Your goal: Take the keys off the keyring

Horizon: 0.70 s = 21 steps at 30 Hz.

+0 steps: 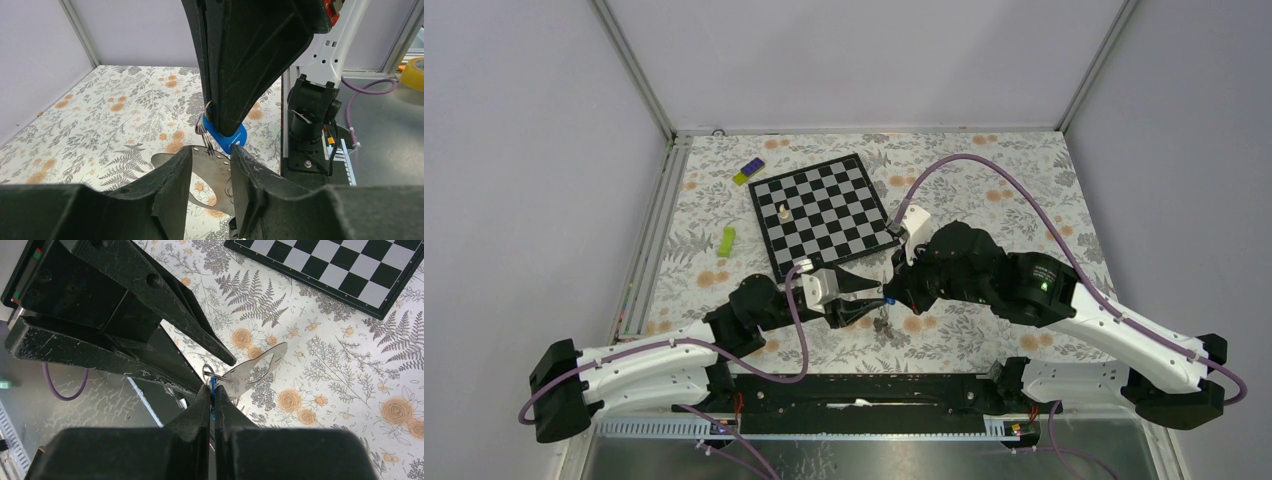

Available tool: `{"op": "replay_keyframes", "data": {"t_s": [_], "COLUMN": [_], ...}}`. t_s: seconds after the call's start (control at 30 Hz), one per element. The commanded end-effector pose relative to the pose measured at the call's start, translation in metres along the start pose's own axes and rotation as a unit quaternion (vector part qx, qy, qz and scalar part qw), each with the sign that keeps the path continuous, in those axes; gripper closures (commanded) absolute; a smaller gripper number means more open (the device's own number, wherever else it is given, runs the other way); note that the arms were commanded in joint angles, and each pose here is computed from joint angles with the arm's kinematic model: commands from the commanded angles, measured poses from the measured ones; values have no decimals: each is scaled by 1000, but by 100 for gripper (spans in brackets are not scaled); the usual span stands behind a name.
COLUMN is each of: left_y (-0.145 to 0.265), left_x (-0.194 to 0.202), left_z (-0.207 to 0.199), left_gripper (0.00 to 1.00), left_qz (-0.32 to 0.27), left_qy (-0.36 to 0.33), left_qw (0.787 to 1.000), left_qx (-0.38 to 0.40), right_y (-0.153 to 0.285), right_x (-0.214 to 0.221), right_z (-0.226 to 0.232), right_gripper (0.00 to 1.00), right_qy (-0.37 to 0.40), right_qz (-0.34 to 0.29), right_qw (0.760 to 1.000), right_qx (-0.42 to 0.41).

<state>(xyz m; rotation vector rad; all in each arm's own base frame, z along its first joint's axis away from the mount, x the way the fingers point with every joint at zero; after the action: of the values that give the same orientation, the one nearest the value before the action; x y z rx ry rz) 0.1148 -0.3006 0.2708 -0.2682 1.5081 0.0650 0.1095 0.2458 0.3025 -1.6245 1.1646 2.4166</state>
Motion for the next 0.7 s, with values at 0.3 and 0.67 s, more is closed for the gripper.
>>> {"op": "replay_keyframes", "data": {"t_s": [0.3,0.67], "left_y": [-1,0], "left_x": [-37,-40], "left_z": [9,14], "left_gripper": [63,68], "left_qz": [-53,-58], "left_qy": [-22,-24], "left_qw": [998,997], "left_qx": [-29,-46], "right_y": [7,6], "right_x": [-6,0], "right_z": [14,18], "right_gripper": [100,100], "right_qy": [8,12], "right_qz": [-17,-2], "right_qw": [999,998], "right_qx": [-50,-67]}}
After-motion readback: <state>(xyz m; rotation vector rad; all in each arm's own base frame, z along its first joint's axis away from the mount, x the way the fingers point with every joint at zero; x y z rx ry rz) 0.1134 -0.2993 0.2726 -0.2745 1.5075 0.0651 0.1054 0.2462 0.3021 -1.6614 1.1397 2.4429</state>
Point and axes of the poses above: each gripper's point midway between its finger pads, its own y axis back along the fingers, its own z axis along the line the jaws close on, x = y × z, the point moved 3 cm from there along y, back along the fingers, and after that the axes turned 3 degrees about y, right-handed, at the moved point
